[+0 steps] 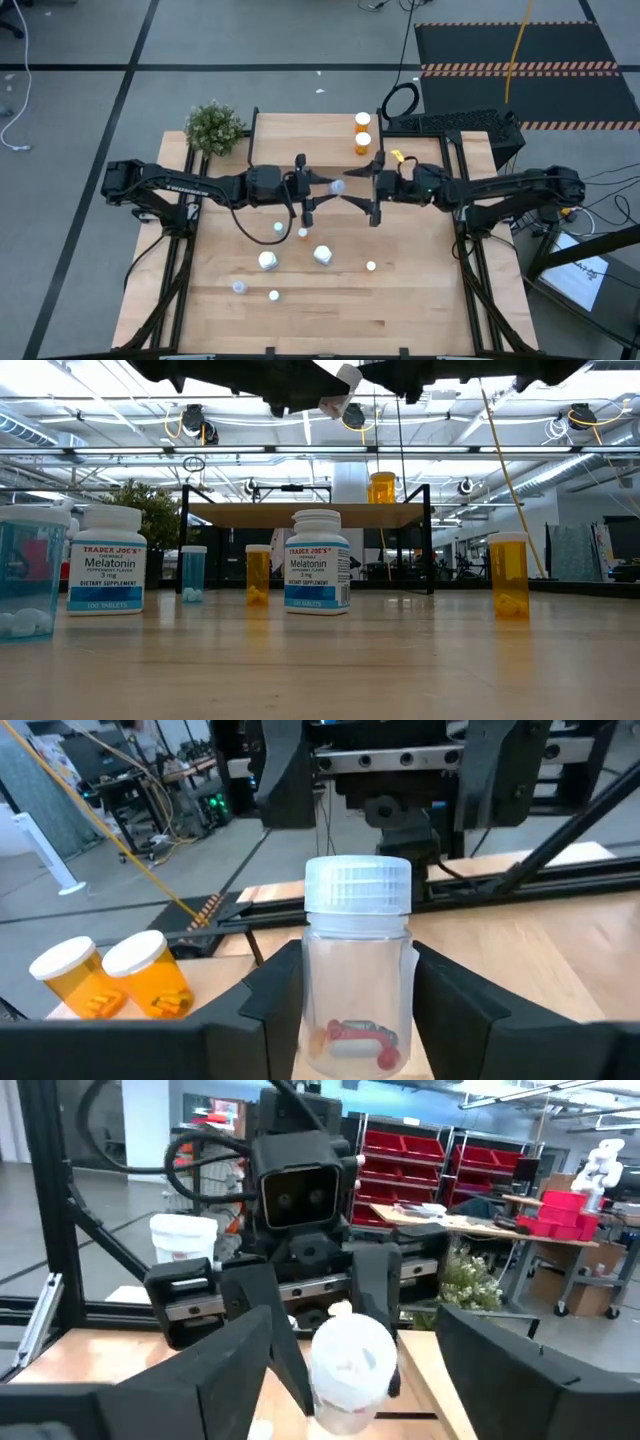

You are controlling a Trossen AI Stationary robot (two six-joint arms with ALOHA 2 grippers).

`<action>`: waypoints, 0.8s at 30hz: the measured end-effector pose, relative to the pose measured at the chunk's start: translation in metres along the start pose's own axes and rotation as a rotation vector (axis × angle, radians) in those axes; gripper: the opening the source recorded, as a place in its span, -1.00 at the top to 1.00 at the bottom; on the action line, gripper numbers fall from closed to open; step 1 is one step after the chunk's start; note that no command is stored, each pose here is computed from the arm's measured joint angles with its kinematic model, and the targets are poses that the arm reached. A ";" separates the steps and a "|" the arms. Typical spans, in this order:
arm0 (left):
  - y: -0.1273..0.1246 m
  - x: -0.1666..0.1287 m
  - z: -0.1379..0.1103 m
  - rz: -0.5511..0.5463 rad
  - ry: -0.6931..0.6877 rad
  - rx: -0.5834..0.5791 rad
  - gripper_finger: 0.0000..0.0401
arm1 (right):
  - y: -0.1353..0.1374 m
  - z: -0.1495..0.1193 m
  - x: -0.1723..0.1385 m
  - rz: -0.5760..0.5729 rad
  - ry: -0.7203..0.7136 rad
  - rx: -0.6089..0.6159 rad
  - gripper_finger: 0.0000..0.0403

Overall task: Pick and place medicine bottles onto shelf by color
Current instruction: Put the top transparent pill bottle on the shelf

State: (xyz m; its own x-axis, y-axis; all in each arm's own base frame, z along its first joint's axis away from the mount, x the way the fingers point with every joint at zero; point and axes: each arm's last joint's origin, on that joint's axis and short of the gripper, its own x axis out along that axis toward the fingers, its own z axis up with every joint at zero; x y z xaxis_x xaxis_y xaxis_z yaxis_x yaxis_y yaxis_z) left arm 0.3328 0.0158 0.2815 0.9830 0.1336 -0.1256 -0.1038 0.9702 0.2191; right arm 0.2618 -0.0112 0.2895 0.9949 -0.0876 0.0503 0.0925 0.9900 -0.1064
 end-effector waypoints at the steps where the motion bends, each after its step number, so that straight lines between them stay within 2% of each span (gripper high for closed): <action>1: 0.000 0.000 0.001 0.002 -0.009 -0.001 0.16 | 0.000 0.002 -0.003 0.001 0.004 0.000 -0.39; 5: 0.001 0.000 0.006 0.013 -0.058 0.000 0.13 | -0.002 0.011 -0.018 -0.001 0.031 -0.007 -0.38; 13: 0.018 -0.002 0.018 0.079 -0.209 -0.008 0.24 | -0.007 0.025 -0.050 -0.052 0.068 -0.013 -0.36; 19: 0.036 -0.005 0.026 0.091 -0.337 -0.047 0.15 | -0.007 0.019 -0.058 -0.052 0.067 -0.014 -0.36; 24: 0.052 -0.007 0.028 0.108 -0.392 -0.090 0.19 | -0.007 0.017 -0.058 -0.052 0.071 -0.040 -0.36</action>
State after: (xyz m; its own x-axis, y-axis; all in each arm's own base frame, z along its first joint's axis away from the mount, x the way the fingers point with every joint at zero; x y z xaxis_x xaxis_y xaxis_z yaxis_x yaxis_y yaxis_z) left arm 0.3247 0.0595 0.3206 0.9471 0.1650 0.2754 -0.2051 0.9709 0.1237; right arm 0.2032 -0.0109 0.3047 0.9889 -0.1482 -0.0137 0.1447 0.9788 -0.1450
